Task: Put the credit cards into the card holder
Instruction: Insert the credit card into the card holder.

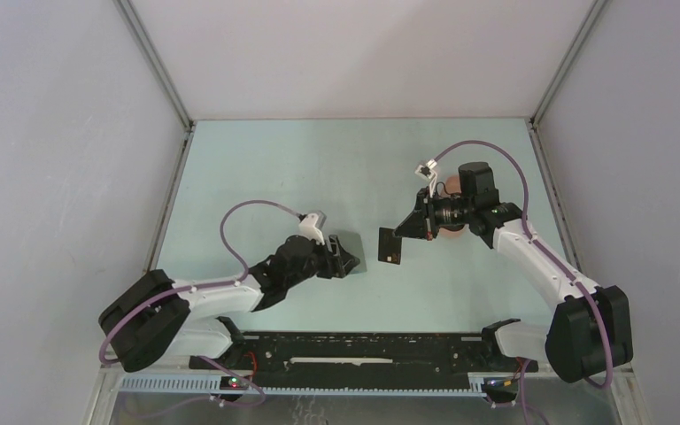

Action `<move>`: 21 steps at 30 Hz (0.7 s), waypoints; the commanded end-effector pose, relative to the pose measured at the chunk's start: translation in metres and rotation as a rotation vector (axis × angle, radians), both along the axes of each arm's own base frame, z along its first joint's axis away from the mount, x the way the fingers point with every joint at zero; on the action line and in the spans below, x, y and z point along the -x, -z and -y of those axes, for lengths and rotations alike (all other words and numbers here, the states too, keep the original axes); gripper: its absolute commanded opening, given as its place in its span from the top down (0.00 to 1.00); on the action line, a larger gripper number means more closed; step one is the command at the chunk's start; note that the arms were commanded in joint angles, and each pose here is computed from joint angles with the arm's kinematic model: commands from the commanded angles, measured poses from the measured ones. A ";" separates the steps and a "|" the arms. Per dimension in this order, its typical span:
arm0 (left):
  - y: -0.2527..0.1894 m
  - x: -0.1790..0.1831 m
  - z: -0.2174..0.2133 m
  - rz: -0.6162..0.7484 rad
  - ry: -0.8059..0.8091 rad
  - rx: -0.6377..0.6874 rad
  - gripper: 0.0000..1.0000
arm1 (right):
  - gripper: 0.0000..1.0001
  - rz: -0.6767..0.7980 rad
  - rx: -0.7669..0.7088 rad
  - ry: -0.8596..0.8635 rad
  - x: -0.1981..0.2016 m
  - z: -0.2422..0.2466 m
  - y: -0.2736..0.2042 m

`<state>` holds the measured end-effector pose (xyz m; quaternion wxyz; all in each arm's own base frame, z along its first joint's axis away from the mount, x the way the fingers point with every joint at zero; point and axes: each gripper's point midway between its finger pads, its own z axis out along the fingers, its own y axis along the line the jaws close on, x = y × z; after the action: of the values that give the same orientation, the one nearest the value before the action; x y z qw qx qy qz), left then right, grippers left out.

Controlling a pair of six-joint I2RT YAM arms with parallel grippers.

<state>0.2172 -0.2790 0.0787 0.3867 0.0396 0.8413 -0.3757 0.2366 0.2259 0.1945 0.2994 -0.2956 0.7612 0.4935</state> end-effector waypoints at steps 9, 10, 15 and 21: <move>-0.061 -0.018 0.053 0.105 0.130 0.147 0.36 | 1.00 0.057 -0.032 0.044 -0.010 0.008 -0.027; -0.060 -0.019 0.058 0.099 0.140 0.155 0.36 | 1.00 0.062 -0.023 0.067 -0.014 0.011 -0.026; -0.051 -0.022 0.076 0.061 0.183 0.193 0.41 | 1.00 0.040 0.018 0.220 -0.038 0.034 -0.021; -0.039 -0.020 0.094 0.014 0.236 0.230 0.48 | 1.00 0.010 0.007 0.336 -0.053 0.052 -0.020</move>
<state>0.2329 -0.3492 0.0898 0.3444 0.0840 0.8142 -0.4598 0.2765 0.1811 0.1955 0.3447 -0.1932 0.8043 0.4438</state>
